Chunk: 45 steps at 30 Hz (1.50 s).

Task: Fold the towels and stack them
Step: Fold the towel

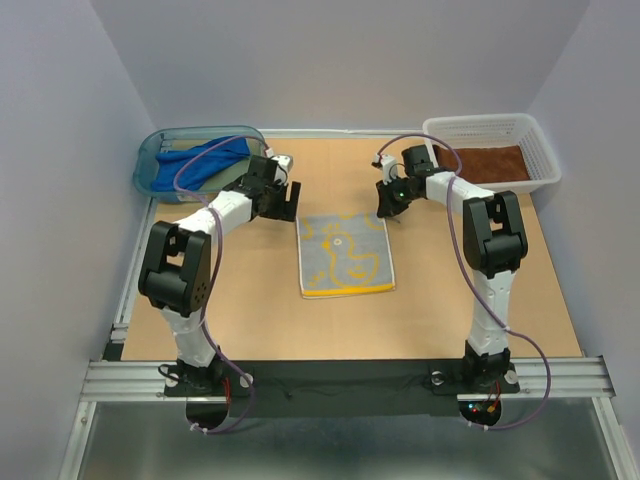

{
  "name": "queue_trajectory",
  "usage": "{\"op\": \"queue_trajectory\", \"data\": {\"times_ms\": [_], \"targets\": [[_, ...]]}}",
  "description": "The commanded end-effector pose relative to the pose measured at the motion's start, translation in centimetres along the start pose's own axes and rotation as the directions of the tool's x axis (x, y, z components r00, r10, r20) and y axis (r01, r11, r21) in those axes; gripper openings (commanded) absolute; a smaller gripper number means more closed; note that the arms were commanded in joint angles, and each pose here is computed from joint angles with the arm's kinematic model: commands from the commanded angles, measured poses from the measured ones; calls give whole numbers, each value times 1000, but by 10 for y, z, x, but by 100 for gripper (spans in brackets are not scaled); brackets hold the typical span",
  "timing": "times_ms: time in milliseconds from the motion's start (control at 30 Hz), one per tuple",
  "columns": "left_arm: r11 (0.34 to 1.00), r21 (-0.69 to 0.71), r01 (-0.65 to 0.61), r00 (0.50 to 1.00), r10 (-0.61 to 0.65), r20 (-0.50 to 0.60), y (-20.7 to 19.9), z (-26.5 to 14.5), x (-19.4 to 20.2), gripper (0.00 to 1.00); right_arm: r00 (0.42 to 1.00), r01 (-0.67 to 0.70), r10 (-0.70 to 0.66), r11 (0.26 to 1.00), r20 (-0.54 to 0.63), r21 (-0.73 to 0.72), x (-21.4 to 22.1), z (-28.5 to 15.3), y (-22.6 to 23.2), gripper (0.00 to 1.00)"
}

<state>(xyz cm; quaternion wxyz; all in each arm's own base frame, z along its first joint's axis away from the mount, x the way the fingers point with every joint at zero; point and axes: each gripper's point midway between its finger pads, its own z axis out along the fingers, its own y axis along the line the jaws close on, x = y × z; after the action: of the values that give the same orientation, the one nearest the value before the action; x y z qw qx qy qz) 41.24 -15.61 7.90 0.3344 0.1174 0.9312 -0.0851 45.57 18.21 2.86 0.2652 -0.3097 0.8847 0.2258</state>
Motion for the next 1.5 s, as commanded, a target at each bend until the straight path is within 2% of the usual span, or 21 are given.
{"op": "queue_trajectory", "data": {"times_ms": [0, 33, 167, 200, 333, 500, 567, 833, 867, 1033, 1200, 1467], "targets": [[995, 93, -33, 999, 31, 32, -16, 6, -26, 85, 990, -24, 24, 1000, -140, -1, 50, 16, 0, 8], [994, 108, -34, 999, 31, 30, -19, 9, -28, 82, 989, -24, 24, 1000, -143, -1, 51, 16, 0, 5], [977, 197, -87, 996, 87, 13, -32, 21, -28, 76, 988, -16, 17, 1000, -154, 11, 54, 16, -2, 4], [972, 213, -95, 995, 95, 9, -35, 23, -27, 71, 988, -13, 15, 1000, -153, 13, 54, 15, -2, 4], [955, 277, -110, 992, 124, -34, -43, 36, -15, 69, 988, -15, 17, 1000, -153, 13, 54, 15, -2, 4], [958, 268, -104, 990, 125, -61, -40, 48, -8, 66, 987, -4, 7, 1000, -163, 20, 57, 15, -1, 4], [962, 254, -102, 989, 125, -75, -37, 56, -4, 61, 985, -8, 11, 1000, -170, 23, 59, 16, -1, 3], [973, 223, -63, 981, 102, -167, -27, 82, 27, 60, 981, 3, 3, 999, -195, 33, 69, 15, 3, 2], [973, 222, -60, 979, 101, -179, -26, 83, 30, 56, 980, 4, 3, 999, -199, 35, 70, 15, 3, 2], [974, 222, -46, 967, 100, -236, -25, 77, 53, 49, 979, 13, -2, 999, -205, 51, 72, 11, 2, 1], [968, 249, -31, 955, 102, -278, -29, 65, 72, 50, 979, 13, 0, 998, -205, 61, 71, 10, 1, 1], [970, 244, -23, 951, 97, -294, -28, 56, 79, 50, 980, 14, 0, 998, -199, 68, 68, 7, 1, 1]]}}
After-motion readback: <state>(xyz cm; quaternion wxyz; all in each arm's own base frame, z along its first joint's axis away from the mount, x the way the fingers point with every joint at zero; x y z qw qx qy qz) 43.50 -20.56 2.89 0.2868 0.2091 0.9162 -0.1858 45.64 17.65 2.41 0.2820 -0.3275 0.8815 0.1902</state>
